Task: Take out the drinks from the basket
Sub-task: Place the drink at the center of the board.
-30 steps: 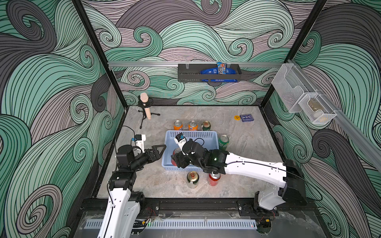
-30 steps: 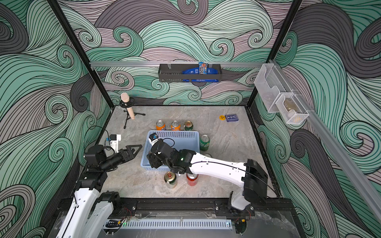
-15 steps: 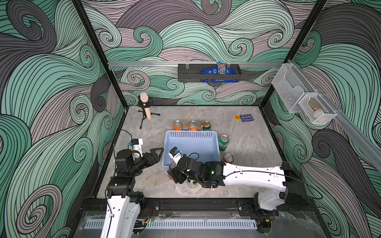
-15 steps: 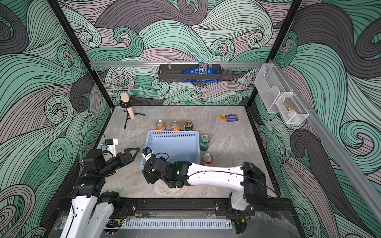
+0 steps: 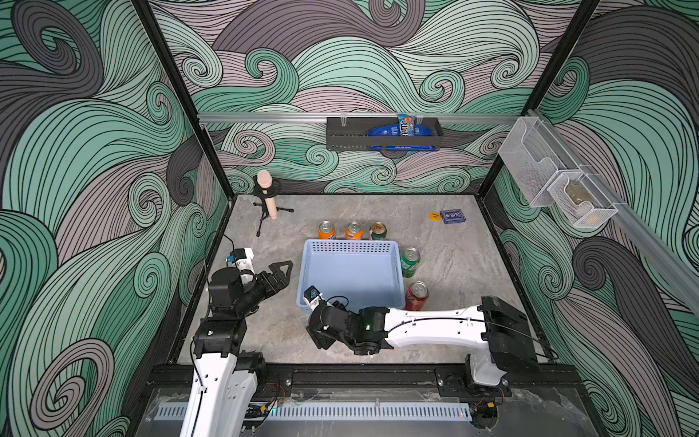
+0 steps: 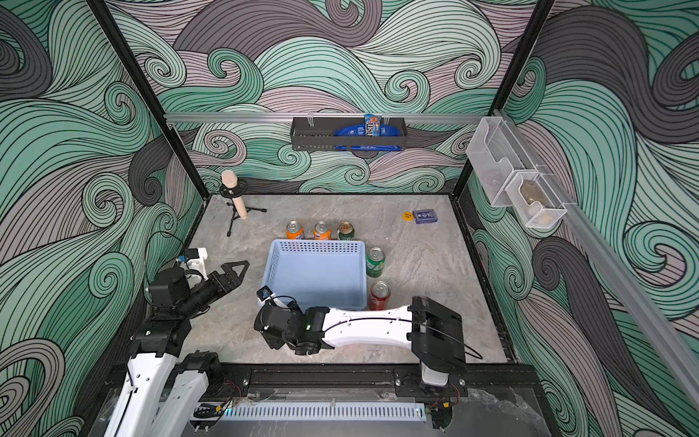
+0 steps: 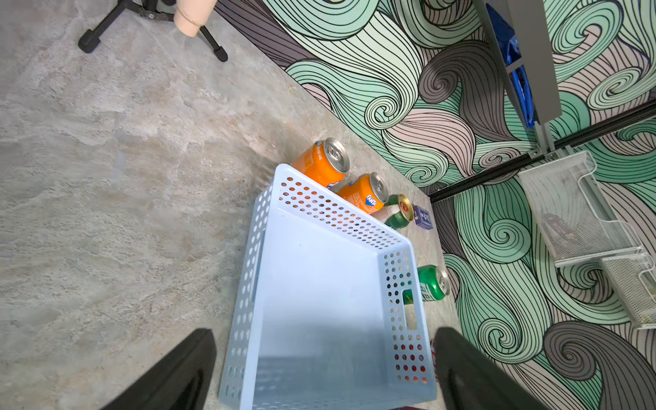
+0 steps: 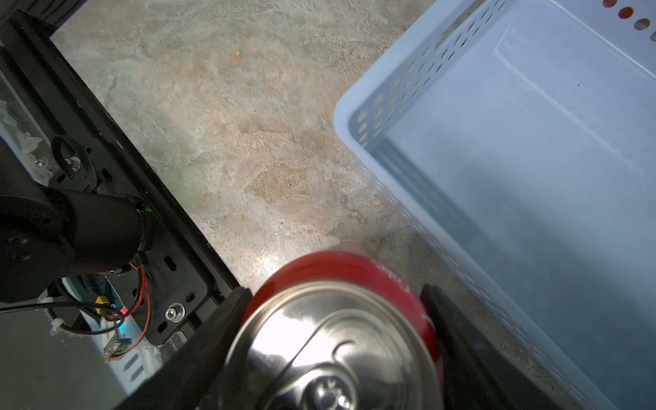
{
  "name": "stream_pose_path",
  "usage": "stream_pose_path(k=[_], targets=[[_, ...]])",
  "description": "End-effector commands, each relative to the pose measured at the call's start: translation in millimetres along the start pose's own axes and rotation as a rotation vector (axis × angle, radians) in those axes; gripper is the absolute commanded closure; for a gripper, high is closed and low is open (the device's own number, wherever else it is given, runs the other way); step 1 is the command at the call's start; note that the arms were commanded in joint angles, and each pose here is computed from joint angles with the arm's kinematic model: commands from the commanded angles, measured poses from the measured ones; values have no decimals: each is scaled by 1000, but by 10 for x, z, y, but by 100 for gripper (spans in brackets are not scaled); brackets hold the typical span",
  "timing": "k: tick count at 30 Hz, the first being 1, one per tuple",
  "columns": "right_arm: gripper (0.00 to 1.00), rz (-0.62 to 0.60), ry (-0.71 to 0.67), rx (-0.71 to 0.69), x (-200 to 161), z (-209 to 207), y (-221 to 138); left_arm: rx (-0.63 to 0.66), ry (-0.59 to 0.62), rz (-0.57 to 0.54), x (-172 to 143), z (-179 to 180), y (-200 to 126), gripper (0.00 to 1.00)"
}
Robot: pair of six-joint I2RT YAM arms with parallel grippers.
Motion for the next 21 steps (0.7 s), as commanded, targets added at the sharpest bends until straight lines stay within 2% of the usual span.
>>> stream_pose_path(k=[1, 17, 21], targets=[[43, -96, 40, 17, 235, 94, -37, -13, 20, -72, 199, -123, -61, 1], [41, -30, 26, 15, -19, 250, 272, 31, 34, -104, 251, -40, -45, 1], [37, -21, 20, 12, -53, 262, 314, 38, 39, -109, 251, -21, -45, 1]])
Point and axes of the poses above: each gripper's point midway between its finger pads, its own y axis out along the fingers, its own z axis along the line the jaws close on, x = y × z, the point moved 1 cm from there along -y, back along the fingers, and after that the axes turned 3 degrees about -y, right-handed, at the moved point
